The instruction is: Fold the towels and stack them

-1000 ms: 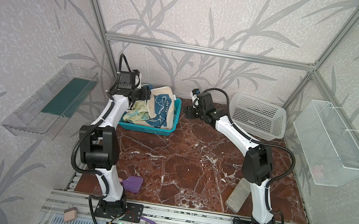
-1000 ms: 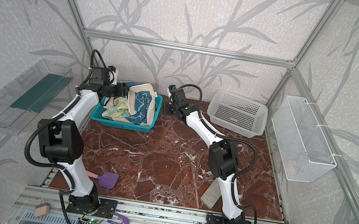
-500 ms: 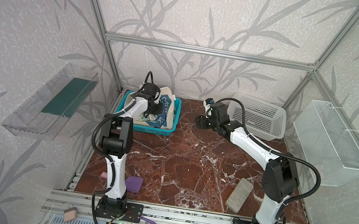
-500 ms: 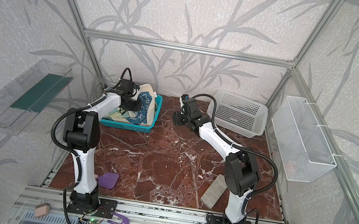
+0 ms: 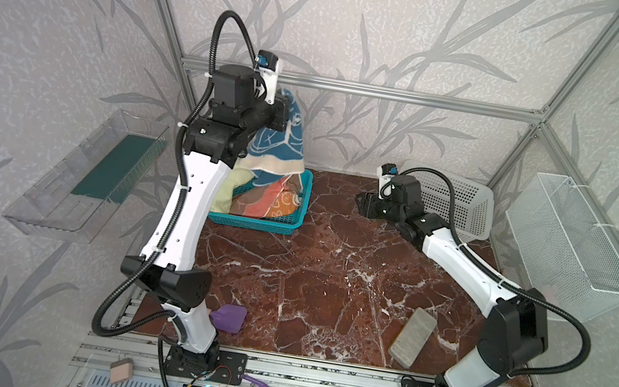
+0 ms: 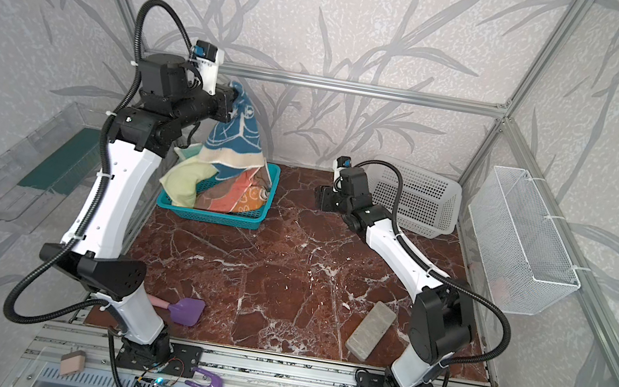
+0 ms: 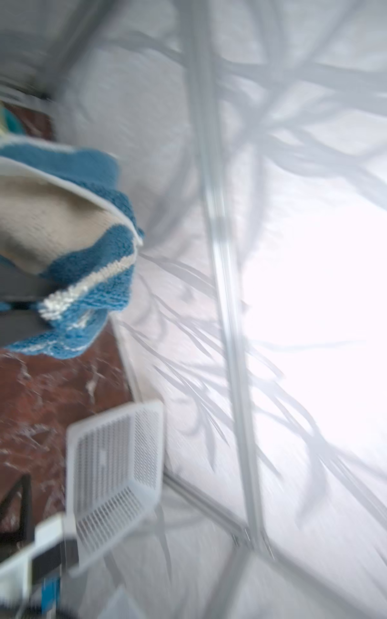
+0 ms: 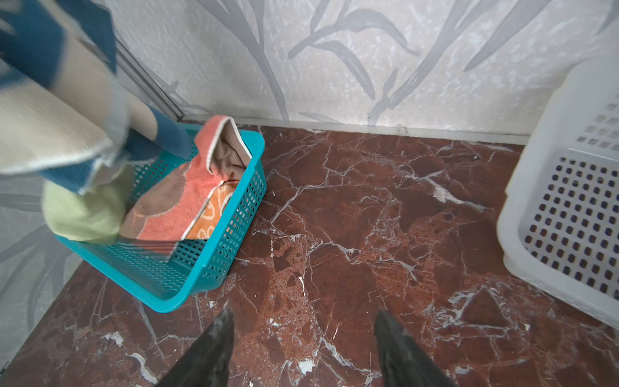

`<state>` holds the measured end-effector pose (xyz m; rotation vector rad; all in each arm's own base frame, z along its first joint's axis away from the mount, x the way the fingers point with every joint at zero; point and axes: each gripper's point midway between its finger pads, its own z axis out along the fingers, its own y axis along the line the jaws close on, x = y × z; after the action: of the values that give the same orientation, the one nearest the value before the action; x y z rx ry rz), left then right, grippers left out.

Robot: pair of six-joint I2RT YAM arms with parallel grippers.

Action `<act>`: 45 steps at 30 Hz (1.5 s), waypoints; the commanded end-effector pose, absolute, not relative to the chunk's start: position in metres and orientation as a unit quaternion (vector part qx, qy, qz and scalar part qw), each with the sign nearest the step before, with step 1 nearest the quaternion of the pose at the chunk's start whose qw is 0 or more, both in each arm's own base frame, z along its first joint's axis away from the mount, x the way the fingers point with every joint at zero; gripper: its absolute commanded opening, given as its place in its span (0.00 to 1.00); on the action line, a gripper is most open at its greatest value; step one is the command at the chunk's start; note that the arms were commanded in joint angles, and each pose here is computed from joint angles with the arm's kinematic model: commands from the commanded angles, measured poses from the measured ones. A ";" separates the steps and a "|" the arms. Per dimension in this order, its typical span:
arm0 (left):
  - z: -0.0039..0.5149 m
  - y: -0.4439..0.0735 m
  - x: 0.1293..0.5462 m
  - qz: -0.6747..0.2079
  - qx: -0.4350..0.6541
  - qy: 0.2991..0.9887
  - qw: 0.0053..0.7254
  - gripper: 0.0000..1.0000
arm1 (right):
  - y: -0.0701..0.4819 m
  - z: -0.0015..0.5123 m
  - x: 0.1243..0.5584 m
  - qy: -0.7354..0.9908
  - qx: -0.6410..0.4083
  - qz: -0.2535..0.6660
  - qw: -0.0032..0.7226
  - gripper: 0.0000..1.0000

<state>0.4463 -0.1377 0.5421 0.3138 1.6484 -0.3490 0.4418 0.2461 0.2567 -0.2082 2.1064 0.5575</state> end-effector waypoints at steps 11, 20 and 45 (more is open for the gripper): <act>0.565 -0.238 0.400 -0.385 0.183 0.669 0.608 0.00 | 0.171 0.307 0.392 0.836 -0.041 0.222 0.501 0.68; 0.277 -0.269 0.431 -0.300 0.115 0.866 0.384 0.54 | 0.134 0.232 0.340 0.897 -0.032 0.161 0.411 0.68; 0.091 -0.105 0.455 -0.015 0.001 0.962 0.271 0.54 | 0.098 0.022 0.289 0.986 0.039 0.085 0.141 0.46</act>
<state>0.4471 -0.1200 0.0744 0.0173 2.6279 -0.0890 0.2847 0.0809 0.0323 0.1171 2.8446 0.1478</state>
